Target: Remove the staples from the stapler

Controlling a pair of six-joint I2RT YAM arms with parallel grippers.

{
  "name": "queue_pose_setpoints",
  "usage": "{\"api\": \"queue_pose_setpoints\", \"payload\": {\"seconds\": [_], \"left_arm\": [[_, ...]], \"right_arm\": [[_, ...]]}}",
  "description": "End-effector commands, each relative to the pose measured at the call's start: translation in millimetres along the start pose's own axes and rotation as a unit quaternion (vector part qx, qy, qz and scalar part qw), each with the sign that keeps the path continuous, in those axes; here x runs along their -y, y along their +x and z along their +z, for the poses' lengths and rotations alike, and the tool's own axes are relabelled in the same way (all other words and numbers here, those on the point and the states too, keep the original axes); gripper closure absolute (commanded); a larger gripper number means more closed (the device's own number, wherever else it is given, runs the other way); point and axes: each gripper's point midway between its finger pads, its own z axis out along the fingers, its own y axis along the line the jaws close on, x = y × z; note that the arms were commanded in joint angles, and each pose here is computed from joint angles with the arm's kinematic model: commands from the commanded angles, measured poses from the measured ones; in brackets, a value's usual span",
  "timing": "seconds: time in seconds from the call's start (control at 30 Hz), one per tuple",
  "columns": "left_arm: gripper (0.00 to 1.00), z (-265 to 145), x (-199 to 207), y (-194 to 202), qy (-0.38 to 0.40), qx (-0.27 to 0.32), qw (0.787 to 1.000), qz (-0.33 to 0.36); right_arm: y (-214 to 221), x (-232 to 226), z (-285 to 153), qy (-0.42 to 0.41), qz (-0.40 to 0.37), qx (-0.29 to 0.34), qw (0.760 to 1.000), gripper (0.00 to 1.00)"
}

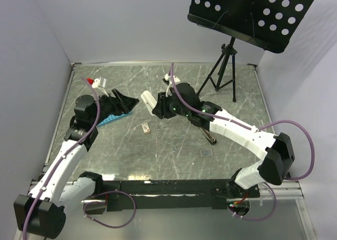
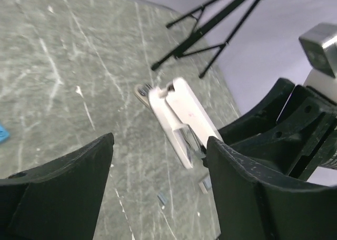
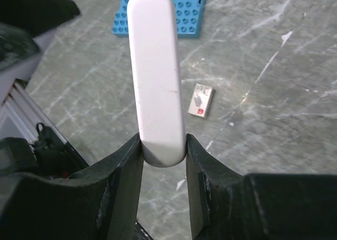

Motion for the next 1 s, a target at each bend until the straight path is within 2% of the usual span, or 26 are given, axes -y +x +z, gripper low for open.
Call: {"api": "queue_pose_setpoints", "payload": {"seconds": [0.0, 0.13, 0.8, 0.97], "left_arm": [[0.28, 4.1, 23.4, 5.0, 0.069, -0.025, 0.997, 0.003], [0.34, 6.6, 25.2, 9.9, 0.079, -0.039, 0.996, -0.004], [0.41, 13.8, 26.3, 22.0, 0.095, -0.075, 0.992, -0.030], [0.49, 14.3, 27.9, 23.4, 0.103, -0.078, 0.991, -0.033]], "right_arm": [[-47.5, -23.1, -14.5, -0.019, 0.028, 0.098, 0.995, 1.00], [-55.8, -29.5, -18.0, -0.017, 0.032, 0.121, 0.992, 1.00], [-70.0, -68.3, -25.8, -0.048, 0.028, 0.169, 0.984, 1.00], [-69.4, -77.5, -21.3, -0.055, 0.029, 0.170, 0.984, 1.00]]}}
